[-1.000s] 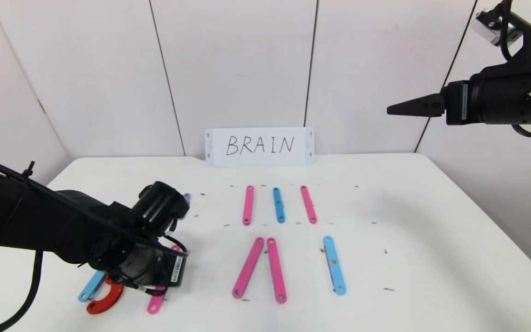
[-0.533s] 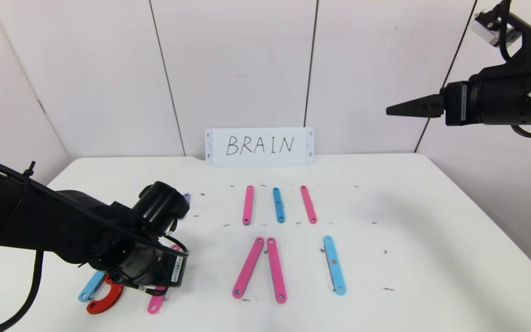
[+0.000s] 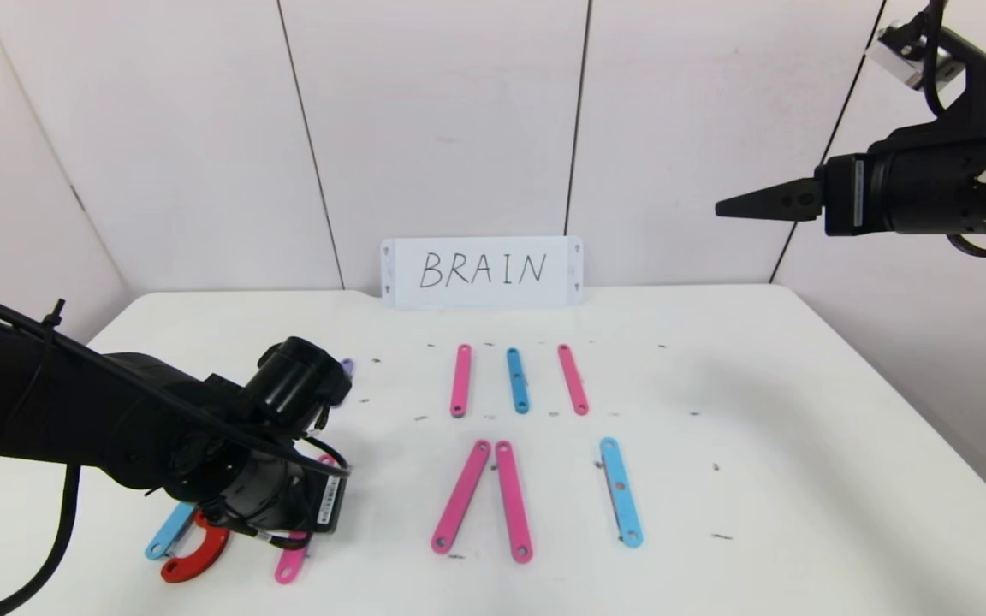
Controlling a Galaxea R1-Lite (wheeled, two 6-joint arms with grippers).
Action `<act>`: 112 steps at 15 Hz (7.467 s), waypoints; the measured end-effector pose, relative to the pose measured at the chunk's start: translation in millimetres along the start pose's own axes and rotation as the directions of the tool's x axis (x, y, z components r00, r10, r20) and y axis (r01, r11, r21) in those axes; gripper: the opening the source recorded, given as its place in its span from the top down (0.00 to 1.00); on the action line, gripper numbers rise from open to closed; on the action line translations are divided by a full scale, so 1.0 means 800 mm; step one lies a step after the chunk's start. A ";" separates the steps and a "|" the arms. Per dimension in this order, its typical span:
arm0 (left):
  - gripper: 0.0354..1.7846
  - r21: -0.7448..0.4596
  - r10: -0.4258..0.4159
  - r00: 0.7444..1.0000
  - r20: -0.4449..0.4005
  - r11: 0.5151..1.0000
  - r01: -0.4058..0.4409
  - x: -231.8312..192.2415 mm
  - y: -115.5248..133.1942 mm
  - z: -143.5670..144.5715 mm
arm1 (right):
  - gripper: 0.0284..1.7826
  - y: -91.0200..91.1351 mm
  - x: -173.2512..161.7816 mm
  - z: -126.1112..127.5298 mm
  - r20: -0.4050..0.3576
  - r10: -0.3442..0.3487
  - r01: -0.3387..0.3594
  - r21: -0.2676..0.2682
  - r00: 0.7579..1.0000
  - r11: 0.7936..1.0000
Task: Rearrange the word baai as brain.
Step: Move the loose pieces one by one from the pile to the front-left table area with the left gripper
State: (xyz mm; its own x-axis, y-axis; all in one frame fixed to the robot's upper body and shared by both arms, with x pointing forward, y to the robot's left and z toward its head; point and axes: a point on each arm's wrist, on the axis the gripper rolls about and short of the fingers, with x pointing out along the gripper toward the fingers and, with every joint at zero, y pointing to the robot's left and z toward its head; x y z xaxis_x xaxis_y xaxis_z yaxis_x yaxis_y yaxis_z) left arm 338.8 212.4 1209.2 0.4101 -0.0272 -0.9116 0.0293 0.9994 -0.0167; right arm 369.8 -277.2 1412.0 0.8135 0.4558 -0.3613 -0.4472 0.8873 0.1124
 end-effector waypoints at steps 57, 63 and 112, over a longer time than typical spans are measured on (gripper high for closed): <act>0.03 -0.119 0.059 0.993 0.098 0.992 -0.047 0.041 0.125 0.195 | 0.02 -0.001 0.001 0.000 -0.002 -0.001 0.001 0.001 1.000 1.000; 0.03 -0.121 0.063 0.995 0.077 0.991 -0.054 0.056 0.131 0.197 | 0.02 -0.001 0.003 -0.001 -0.005 -0.002 0.002 0.002 1.000 1.000; 0.85 0.315 -0.107 0.986 -0.126 0.938 0.142 -0.048 -0.009 0.109 | 0.02 0.002 -0.005 0.001 0.009 0.000 0.000 -0.003 1.000 1.000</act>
State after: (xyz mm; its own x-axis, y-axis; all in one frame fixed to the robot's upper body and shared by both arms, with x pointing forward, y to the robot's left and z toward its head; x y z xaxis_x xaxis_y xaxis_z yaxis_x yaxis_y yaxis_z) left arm 402.2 204.2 1280.1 0.2862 -0.1314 -0.9491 0.3728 0.9278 -0.0161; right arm 366.4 -277.9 1414.5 0.8164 0.4567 -0.3534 -0.4486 0.8870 0.1101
